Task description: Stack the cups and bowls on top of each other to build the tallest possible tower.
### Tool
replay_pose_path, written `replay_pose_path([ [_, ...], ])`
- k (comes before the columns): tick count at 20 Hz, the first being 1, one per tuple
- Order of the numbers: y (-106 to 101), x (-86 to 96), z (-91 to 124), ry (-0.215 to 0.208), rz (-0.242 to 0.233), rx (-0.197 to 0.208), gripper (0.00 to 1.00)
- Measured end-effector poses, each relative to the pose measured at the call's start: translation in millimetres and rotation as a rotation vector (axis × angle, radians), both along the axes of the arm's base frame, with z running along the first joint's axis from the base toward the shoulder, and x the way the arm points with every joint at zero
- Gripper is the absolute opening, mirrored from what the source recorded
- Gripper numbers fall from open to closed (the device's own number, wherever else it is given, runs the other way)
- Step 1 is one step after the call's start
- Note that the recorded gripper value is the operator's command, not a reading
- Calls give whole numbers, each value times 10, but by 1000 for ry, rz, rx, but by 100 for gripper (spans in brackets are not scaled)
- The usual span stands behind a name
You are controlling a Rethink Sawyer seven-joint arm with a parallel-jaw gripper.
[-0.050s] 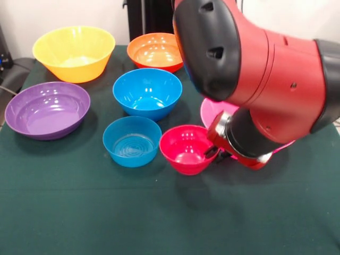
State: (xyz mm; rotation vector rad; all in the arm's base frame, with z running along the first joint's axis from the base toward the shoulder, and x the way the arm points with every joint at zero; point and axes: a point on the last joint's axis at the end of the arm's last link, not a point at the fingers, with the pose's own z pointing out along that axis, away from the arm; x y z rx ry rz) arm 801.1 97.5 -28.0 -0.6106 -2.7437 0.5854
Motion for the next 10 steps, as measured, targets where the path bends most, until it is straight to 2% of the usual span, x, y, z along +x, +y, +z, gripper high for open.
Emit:
replay_pose_path([
  [4,8,1,-129,-12,3,1,0],
  [10,-9,34,-170,-33,3,-1,0],
])
